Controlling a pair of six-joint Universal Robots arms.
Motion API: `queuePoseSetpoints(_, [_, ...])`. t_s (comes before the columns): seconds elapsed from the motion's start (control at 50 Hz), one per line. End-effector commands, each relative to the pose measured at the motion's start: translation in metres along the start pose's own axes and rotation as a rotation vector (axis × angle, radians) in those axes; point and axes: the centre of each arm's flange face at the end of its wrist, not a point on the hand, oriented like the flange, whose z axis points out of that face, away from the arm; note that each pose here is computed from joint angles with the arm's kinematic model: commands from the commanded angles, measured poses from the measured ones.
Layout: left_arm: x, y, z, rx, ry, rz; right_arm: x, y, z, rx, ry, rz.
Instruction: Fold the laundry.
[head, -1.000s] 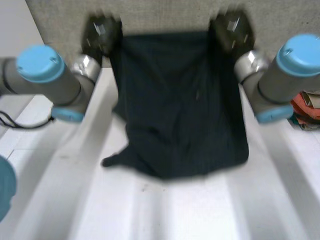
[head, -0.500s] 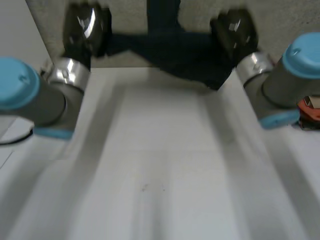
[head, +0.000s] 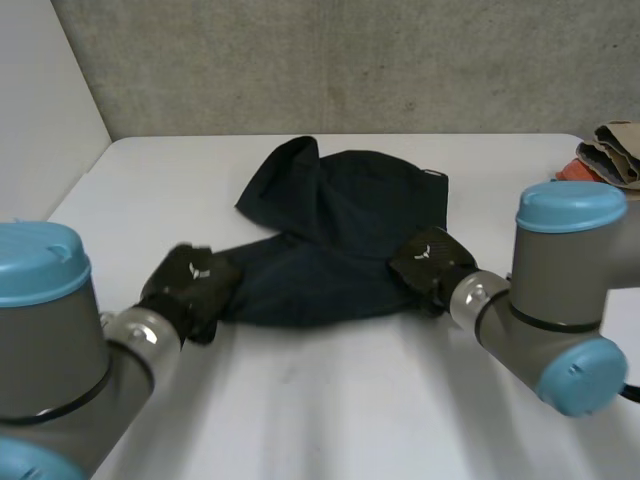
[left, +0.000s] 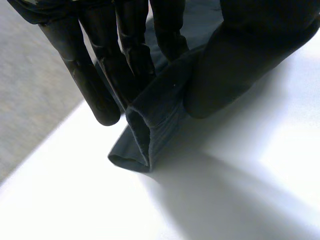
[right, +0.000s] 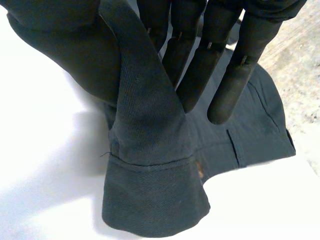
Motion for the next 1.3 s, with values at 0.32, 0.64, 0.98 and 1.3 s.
queuePoseSetpoints(0.32, [-0.005,-0.022,-0.025,-0.046,0.053,0.0,-0.032,0.035,-0.083,-0.292,-0.111,-0.093])
queuePoseSetpoints(0.64, [-0.025,-0.003,0.091,0.194,0.136,-0.029,-0.034,0.039,-0.077,-0.241,-0.061,-0.1])
queuePoseSetpoints(0.98, [-0.011,0.038,0.143,0.12,0.153,0.035,-0.03,0.038,-0.07,-0.193,-0.005,-0.088])
queuePoseSetpoints(1.3, [-0.041,0.041,0.113,-0.058,-0.159,0.092,-0.031,0.026,-0.074,-0.154,0.012,0.025])
